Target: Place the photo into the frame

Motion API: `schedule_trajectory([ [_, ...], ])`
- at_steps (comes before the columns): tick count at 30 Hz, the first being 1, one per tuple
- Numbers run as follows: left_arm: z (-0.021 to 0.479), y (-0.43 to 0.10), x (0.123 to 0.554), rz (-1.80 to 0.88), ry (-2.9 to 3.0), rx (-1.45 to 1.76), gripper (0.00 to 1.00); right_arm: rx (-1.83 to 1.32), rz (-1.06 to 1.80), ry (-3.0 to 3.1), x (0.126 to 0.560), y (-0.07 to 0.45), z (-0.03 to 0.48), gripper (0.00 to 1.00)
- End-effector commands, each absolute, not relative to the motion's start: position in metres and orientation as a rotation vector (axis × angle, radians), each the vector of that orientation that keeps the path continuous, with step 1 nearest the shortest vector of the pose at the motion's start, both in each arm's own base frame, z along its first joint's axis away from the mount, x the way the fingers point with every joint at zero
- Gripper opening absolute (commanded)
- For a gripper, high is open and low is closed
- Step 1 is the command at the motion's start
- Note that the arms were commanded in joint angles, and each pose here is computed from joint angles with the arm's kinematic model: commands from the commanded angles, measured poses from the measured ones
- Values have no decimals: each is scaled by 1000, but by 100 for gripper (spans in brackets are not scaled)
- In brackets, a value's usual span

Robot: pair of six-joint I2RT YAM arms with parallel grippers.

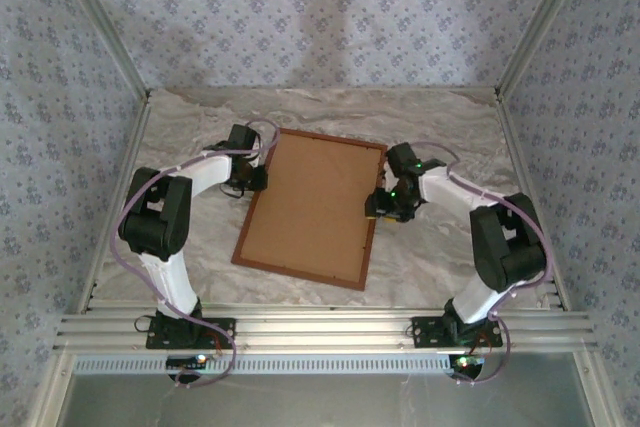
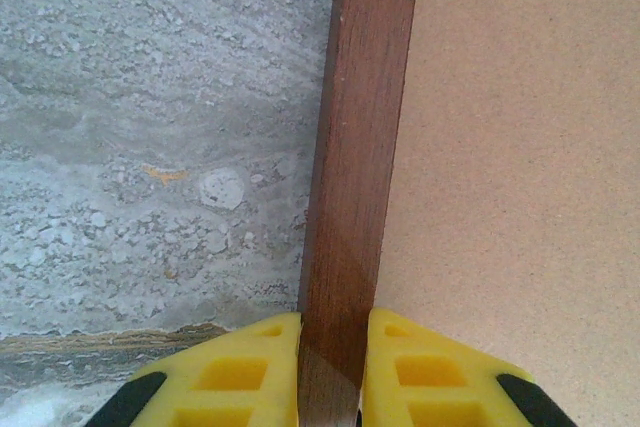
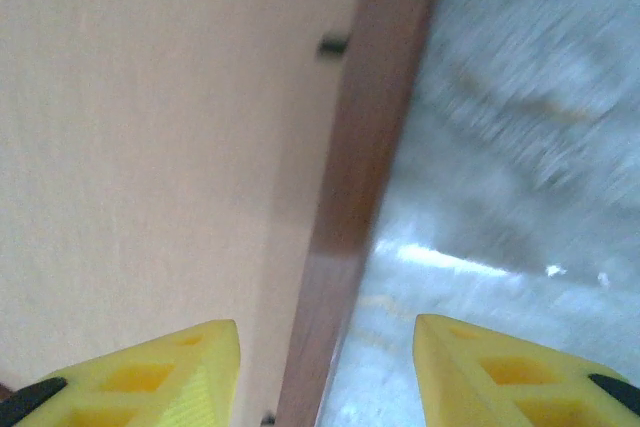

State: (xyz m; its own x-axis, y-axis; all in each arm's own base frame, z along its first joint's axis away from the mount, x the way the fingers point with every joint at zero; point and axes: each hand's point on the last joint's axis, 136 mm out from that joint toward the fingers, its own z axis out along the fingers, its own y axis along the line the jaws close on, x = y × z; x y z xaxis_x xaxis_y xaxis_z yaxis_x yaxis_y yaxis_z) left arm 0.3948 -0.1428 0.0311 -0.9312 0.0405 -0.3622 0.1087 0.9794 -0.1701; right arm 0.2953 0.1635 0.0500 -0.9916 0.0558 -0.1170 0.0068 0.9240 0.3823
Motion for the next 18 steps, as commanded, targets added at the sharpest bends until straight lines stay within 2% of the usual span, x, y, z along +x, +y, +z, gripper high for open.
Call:
schedule_trajectory([
  [1,17,-136,365,-249,2867,90,20,79,700,2888,327,167,44,51],
  [5,21,-137,359,-275,2865,76,20,61,710,2898,342,172,33,49],
  [10,28,-140,348,-327,2856,52,23,40,661,2953,340,168,18,38],
  [14,46,-133,354,-320,2799,18,36,-9,526,2964,342,154,17,28],
  [18,66,-123,377,-321,2726,-34,51,-46,506,2957,346,155,20,27],
])
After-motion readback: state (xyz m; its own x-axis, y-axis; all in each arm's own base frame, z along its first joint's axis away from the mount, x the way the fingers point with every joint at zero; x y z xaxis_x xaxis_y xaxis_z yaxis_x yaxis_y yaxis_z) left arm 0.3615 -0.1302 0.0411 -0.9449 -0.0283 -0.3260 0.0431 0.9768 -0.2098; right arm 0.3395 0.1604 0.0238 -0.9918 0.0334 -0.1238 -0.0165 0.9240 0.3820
